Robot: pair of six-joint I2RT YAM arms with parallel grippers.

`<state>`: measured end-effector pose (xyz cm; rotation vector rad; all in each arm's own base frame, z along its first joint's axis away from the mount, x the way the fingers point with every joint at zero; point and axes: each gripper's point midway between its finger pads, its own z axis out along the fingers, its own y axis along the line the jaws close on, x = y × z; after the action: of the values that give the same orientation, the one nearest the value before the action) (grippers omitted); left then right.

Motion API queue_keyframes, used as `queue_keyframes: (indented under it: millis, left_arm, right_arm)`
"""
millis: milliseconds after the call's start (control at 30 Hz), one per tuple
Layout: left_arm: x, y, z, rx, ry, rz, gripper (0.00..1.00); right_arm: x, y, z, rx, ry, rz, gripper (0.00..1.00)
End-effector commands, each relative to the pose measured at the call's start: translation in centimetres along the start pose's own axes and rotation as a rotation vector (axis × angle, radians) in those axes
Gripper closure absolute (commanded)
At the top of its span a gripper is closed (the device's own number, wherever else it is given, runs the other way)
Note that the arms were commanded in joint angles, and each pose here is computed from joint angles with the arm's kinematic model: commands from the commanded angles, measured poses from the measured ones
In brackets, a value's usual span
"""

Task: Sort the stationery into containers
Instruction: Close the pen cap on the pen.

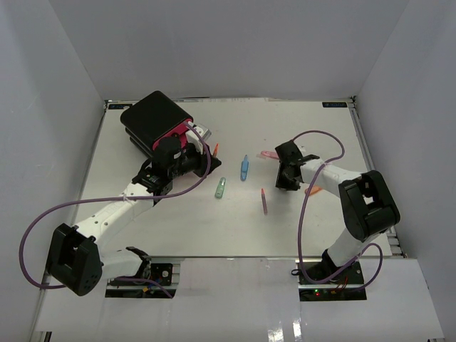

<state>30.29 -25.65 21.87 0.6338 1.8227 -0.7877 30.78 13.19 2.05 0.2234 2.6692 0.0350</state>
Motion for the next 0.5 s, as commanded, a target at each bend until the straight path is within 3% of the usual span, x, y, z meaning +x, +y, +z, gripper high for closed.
queue_keyframes:
  millis: [0, 467]
  left_arm:
    - [-0.5, -0.6, -0.2, 0.027, -0.014, 0.007, 0.8]
    - [-0.5, -0.6, -0.2, 0.029, -0.014, 0.009, 0.79]
  right_arm:
    - [-1.0, 1.7, -0.8, -0.064, -0.03, 0.0, 0.62]
    - [-3.1, 4.2, -0.6, -0.104, -0.091, -0.034, 0.61]
